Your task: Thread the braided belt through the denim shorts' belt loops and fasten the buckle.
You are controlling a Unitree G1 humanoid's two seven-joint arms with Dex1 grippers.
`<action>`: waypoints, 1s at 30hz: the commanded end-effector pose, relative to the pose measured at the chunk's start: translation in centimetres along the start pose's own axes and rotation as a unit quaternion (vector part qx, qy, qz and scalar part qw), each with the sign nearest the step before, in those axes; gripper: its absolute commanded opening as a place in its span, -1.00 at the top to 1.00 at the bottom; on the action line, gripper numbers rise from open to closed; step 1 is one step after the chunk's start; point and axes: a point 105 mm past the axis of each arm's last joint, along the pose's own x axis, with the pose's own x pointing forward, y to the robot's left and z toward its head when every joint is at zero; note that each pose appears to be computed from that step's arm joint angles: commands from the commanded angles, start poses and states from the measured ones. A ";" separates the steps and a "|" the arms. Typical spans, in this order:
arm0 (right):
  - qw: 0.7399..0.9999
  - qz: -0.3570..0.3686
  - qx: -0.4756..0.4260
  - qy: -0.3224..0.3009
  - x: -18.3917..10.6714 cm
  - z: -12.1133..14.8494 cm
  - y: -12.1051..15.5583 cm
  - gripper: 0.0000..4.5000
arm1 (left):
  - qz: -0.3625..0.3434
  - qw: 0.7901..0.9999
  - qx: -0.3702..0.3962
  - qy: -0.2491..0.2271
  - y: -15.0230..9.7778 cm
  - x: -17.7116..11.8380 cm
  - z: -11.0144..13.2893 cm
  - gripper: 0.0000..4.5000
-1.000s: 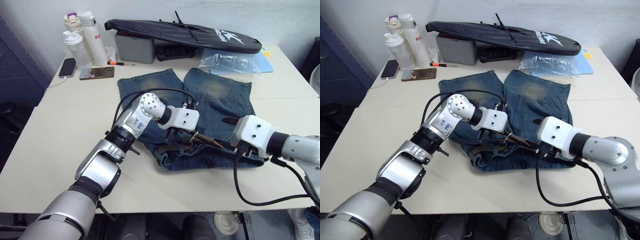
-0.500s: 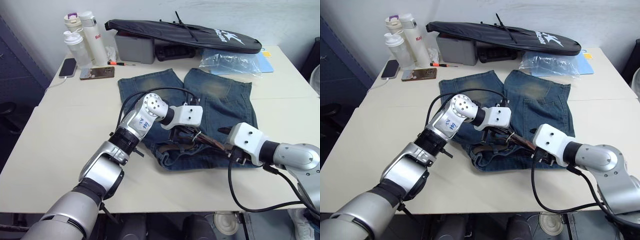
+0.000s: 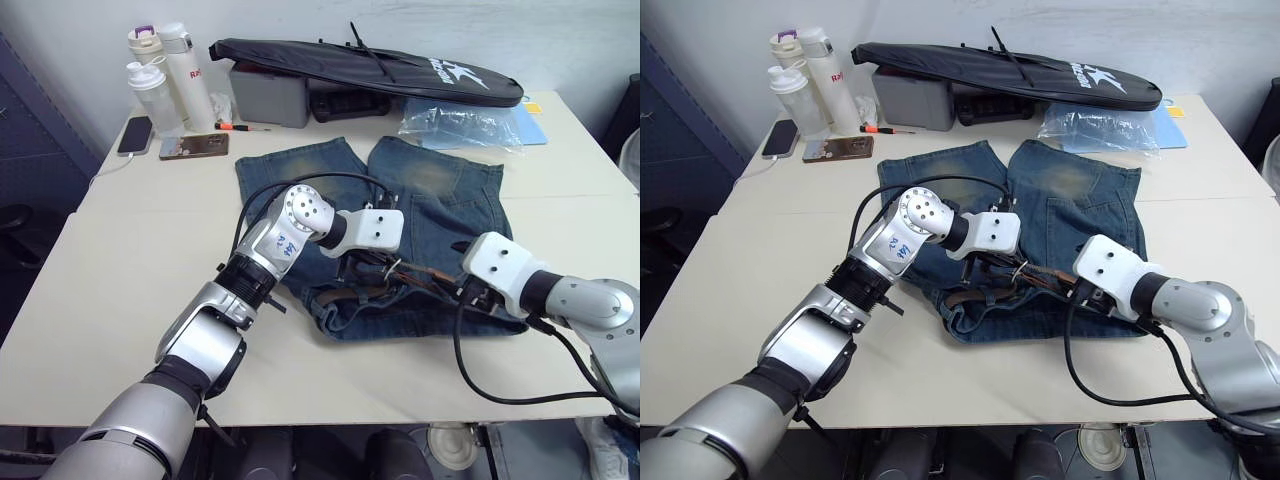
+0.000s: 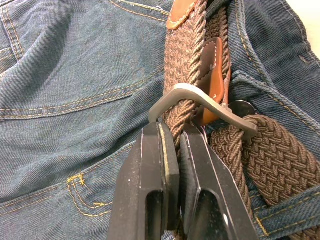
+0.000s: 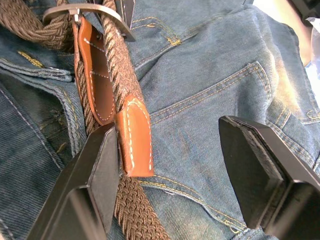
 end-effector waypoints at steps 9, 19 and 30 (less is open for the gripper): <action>0.999 -0.011 -0.041 -0.010 1.2 -0.1 0.3 1.00 | 0.027 0.995 -0.063 -0.067 1.4 -1.5 2.0 0.81; 0.996 -0.021 -0.082 -0.003 -0.3 -1.3 -1.4 1.00 | -0.002 0.977 -0.167 -0.134 1.0 -7.2 2.5 -0.98; 0.983 -0.013 -0.181 -0.009 -2.3 -2.7 -2.4 1.00 | -0.044 0.953 -0.269 -0.132 -2.2 -10.5 0.7 -0.98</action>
